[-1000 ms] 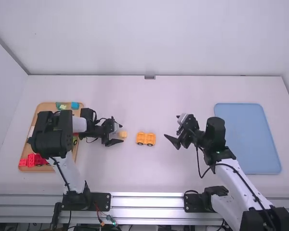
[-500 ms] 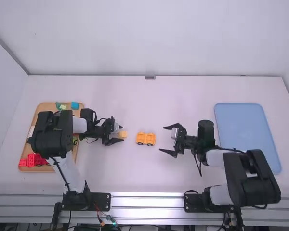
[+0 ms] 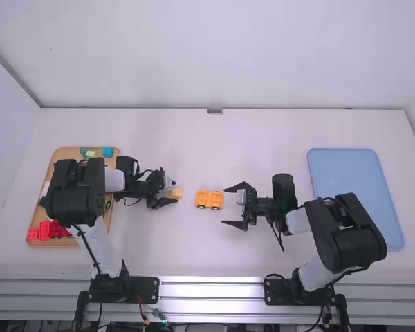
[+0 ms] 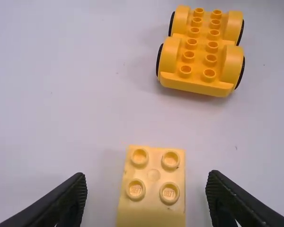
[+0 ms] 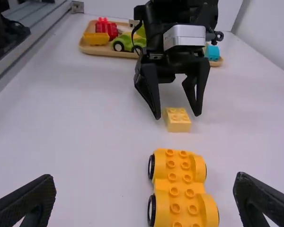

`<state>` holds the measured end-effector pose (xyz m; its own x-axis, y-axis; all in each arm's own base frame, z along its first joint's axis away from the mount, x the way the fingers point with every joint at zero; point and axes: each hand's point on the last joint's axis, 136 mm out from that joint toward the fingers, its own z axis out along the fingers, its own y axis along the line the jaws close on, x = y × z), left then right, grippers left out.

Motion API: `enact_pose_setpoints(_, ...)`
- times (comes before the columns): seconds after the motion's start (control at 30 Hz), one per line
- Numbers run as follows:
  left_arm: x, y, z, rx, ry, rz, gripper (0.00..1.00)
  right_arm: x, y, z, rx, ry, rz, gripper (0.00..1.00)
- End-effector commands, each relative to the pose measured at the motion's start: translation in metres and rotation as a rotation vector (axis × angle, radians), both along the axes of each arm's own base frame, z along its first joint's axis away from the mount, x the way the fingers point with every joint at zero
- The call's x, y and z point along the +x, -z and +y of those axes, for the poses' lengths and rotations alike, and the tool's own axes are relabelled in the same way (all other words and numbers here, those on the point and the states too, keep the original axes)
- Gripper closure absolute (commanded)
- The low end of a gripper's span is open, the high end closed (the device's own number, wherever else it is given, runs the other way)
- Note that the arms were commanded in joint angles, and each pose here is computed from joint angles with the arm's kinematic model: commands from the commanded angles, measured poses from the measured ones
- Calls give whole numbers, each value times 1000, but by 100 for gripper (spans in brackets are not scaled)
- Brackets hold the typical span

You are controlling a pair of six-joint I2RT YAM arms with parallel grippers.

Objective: Assemble lego blocks to make yellow taxi

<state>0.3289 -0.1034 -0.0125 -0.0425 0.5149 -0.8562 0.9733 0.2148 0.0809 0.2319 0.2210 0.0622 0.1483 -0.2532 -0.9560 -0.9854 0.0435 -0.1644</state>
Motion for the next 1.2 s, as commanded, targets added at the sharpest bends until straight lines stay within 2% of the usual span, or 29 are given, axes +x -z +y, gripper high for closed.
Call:
enact_pose_setpoints(0.0,-8,9,-5,-41,5,47,32,7,5,4,-36,27,-13,1)
enact_pose_setpoints(0.13,-5,10,-2,-48,-4,49,32,6,8,7,-54,31,-18,1)
enact_pose_setpoints(0.27,-3,10,-5,-40,8,37,51,7,8,8,-56,32,-21,1)
enact_pose_setpoints(0.37,-3,10,-5,-38,10,33,61,8,8,6,-56,40,-21,1)
enact_pose_setpoints(0.5,-1,10,-3,-36,6,11,68,11,9,2,-59,54,-11,1)
enact_pose_setpoints(0.67,-3,2,-5,-40,8,24,85,15,17,-1,-95,91,8,1)
enact_pose_setpoints(0.9,-10,-20,-12,-44,28,31,90,15,28,4,-142,106,4,1)
enact_pose_setpoints(1.07,-17,-34,-28,-37,82,12,91,26,46,15,-177,98,26,1)
enact_pose_setpoints(1.17,-21,-37,-40,-44,121,3,93,39,57,21,-184,95,42,1)
